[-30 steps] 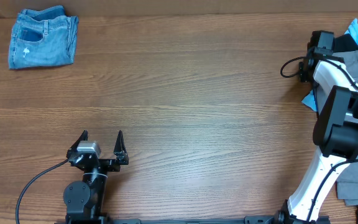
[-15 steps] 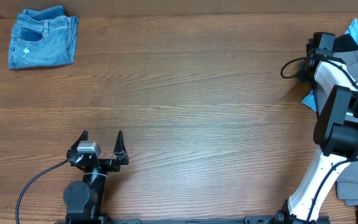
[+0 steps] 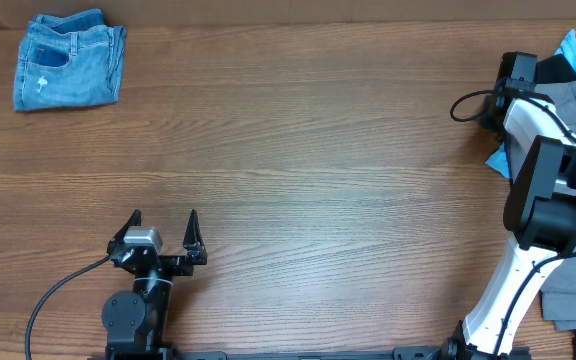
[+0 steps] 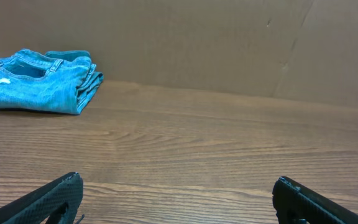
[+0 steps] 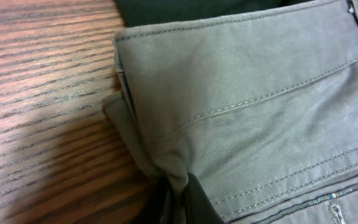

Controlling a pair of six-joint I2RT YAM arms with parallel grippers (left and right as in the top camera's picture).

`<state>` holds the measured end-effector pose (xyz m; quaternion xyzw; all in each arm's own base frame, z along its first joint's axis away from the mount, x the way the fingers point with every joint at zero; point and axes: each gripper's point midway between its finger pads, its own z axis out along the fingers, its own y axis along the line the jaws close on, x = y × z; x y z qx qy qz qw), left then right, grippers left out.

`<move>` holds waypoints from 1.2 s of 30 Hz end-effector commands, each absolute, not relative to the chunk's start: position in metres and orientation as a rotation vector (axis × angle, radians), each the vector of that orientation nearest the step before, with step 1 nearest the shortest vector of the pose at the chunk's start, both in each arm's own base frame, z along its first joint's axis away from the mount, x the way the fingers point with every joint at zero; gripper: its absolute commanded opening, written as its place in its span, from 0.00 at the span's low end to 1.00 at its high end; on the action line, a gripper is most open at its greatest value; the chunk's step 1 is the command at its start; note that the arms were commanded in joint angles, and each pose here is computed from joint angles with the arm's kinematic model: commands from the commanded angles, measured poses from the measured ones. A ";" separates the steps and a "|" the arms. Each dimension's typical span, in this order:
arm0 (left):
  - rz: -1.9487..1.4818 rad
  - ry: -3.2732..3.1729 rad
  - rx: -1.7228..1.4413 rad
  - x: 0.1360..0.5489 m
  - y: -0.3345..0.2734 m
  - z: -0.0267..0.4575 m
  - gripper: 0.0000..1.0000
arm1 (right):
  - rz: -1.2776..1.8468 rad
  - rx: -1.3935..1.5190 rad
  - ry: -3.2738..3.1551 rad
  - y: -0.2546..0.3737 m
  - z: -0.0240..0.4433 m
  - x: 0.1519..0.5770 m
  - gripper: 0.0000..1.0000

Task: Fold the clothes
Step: 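Reach the right gripper to the grey shorts on the right pile and grasp the waistband, then pull the grey shorts left with the right gripper and lay them flat mid-table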

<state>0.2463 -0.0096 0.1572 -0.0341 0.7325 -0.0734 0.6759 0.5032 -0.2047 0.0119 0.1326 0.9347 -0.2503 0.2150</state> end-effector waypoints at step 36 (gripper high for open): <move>-0.147 1.642 -0.058 0.246 -0.010 0.157 1.00 | 0.534 -0.248 2.173 0.281 0.175 0.521 0.04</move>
